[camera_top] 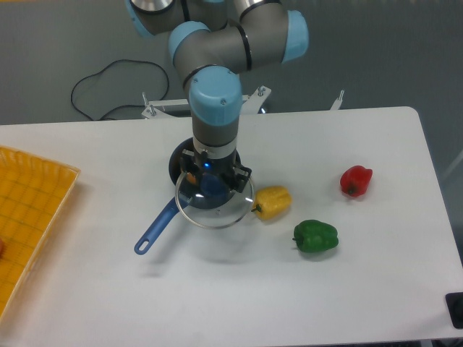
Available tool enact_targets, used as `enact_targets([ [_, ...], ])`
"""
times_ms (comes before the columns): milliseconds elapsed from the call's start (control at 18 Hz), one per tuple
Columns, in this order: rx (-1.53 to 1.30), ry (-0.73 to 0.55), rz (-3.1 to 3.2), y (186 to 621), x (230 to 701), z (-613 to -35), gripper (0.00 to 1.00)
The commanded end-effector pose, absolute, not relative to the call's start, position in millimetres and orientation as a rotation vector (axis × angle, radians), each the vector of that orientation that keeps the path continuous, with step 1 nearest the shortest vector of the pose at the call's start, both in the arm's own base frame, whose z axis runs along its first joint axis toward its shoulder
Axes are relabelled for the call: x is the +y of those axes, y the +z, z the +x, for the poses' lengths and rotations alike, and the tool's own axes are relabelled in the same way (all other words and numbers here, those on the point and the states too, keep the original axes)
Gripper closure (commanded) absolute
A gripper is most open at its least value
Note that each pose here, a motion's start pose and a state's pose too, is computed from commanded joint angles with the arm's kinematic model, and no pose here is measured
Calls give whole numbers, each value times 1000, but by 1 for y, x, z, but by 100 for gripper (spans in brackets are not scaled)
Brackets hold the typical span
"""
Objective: Close the pot lid
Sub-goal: 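Lower the glass lid onto the saucepan rim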
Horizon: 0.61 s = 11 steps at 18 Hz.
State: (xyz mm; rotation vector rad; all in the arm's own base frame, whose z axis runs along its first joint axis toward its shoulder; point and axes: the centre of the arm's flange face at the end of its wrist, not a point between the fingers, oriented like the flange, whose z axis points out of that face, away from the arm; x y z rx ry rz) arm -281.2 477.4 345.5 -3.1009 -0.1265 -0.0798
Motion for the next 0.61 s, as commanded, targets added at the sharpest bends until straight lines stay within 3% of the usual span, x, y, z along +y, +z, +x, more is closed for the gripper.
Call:
enact_targets([
  [611,-50,-71,-3097,339,448,-257,52],
])
